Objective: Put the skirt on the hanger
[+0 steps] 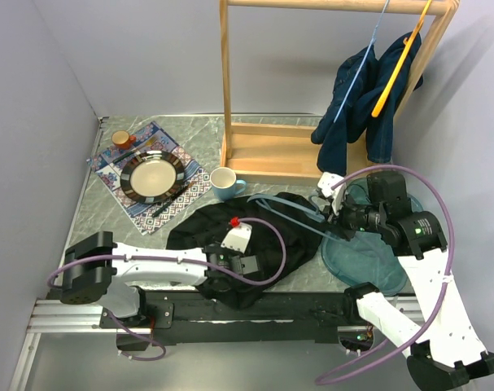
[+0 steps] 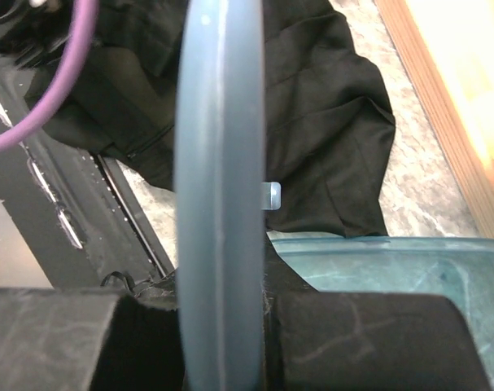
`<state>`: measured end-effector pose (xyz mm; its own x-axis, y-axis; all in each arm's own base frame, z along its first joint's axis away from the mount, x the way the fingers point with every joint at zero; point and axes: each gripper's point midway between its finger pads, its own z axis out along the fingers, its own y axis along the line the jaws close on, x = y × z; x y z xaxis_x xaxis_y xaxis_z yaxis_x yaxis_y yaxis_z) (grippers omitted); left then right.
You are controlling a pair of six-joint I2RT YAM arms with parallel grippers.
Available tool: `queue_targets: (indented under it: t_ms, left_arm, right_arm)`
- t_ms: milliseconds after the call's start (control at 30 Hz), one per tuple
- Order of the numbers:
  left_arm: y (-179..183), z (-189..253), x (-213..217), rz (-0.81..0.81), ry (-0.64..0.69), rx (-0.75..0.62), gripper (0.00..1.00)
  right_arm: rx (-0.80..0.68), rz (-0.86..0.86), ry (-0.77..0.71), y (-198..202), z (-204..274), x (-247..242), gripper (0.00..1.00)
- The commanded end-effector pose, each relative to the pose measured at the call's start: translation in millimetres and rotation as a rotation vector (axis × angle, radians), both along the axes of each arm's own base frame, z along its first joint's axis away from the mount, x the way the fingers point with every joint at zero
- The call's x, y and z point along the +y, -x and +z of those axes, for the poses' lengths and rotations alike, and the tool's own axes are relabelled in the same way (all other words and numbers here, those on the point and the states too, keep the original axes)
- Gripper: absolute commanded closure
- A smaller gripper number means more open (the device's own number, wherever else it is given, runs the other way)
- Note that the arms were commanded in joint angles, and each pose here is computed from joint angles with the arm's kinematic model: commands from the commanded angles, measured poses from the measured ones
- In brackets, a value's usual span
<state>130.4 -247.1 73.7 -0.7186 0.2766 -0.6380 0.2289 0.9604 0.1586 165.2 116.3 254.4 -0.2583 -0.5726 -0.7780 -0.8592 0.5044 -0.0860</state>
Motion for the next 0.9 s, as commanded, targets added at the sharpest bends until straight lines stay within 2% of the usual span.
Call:
queue_targets:
  t_ms: [0, 33, 67, 133, 167, 333, 533, 700, 800, 833, 867]
  left_arm:
    - [-22, 1, -3, 0.038, 0.052, -0.054, 0.48]
    - [-23, 0, -2, 0.041, 0.058, -0.051, 0.51]
    - [-25, -1, -2, 0.049, 0.067, -0.054, 0.59]
    - [-24, -5, 2, 0.057, 0.076, -0.042, 0.60]
    - [-25, -5, 0, 0.059, 0.097, -0.039, 0.68]
    - [-20, -5, 8, 0.072, 0.122, -0.016, 0.89]
    - [-18, 22, 14, 0.091, 0.273, -0.028, 0.99]
    - [-16, 34, 16, 0.083, 0.426, 0.001, 0.98]
    - [-12, 39, 15, 0.072, 0.476, 0.020, 0.80]
    - [-10, 39, 16, 0.072, 0.477, 0.032, 0.69]
    - [-6, 38, 18, 0.067, 0.465, 0.050, 0.66]
  right_arm:
    - [-0.016, 0.034, -0.028, 1, 3, 5, 1.00]
    - [-0.018, 0.038, -0.026, 1, 2, 6, 1.00]
    - [-0.014, 0.040, -0.024, 2, 0, 5, 1.00]
    - [-0.014, 0.048, -0.020, 4, -1, 5, 1.00]
    - [-0.012, 0.050, -0.018, 4, -2, 5, 1.00]
    - [-0.019, 0.071, 0.004, 10, -3, 2, 1.00]
    - [0.021, 0.121, 0.030, 18, -15, 1, 1.00]
    - [0.061, 0.210, 0.042, 30, -24, 4, 1.00]
    - [0.084, 0.286, 0.046, 39, -27, 7, 1.00]
    - [0.078, 0.319, 0.054, 41, -28, 7, 1.00]
    - [0.098, 0.341, 0.049, 46, -30, 9, 1.00]
